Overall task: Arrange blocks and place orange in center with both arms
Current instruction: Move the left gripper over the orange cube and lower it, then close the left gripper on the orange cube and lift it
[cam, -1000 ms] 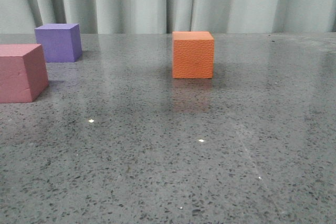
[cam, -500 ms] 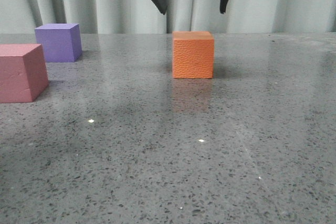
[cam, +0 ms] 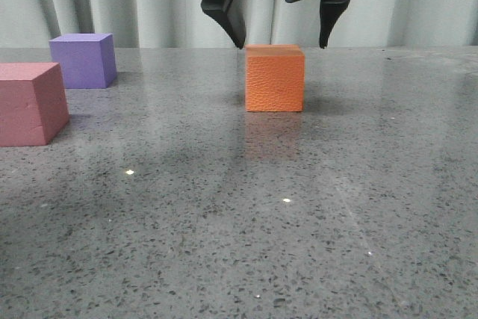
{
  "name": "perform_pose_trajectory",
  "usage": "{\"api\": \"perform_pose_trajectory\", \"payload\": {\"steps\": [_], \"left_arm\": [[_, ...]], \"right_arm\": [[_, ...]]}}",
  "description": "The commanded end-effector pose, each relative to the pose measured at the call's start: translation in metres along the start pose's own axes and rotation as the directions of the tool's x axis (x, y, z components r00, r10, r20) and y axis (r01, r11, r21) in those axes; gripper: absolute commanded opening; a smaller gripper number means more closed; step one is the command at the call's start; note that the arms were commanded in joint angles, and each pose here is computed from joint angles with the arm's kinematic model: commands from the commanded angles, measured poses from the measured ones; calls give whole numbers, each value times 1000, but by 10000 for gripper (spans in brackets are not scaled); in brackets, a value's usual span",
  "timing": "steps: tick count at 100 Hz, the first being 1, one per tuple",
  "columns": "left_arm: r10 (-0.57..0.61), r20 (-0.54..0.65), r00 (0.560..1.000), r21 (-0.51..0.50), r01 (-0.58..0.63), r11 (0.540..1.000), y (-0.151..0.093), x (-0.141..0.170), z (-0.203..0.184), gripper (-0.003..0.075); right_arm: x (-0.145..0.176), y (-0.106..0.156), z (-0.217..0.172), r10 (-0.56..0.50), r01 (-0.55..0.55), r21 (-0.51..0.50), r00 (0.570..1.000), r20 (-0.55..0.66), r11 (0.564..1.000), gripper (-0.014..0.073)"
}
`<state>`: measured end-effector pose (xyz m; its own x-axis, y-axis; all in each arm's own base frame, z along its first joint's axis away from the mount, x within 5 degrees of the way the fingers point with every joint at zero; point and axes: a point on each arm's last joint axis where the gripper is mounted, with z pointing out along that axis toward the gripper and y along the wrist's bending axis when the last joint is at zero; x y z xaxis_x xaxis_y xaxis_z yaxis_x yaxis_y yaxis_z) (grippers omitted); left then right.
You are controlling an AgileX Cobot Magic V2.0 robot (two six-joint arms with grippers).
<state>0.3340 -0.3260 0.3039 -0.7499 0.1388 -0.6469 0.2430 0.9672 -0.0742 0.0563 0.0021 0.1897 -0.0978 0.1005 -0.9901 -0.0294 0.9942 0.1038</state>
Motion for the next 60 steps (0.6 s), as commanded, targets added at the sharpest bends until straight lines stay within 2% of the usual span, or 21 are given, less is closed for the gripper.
{"api": "perform_pose_trajectory", "payload": {"steps": [1, 28, 60], "left_arm": [[-35, 94, 995, 55, 30, 998, -1, -17, -29, 618], [-87, 117, 989, 1, 88, 996, 4, -18, -26, 618], [-79, 43, 996, -40, 81, 996, 0, -5, 1, 618]], "right_arm": [[-13, 2, -3, -13, 15, -14, 992, 123, 1000, -67], [-13, 2, -3, -13, 15, -14, 992, 123, 1000, -67], [-13, 2, -3, -13, 15, -14, 992, 123, 1000, -67]]}}
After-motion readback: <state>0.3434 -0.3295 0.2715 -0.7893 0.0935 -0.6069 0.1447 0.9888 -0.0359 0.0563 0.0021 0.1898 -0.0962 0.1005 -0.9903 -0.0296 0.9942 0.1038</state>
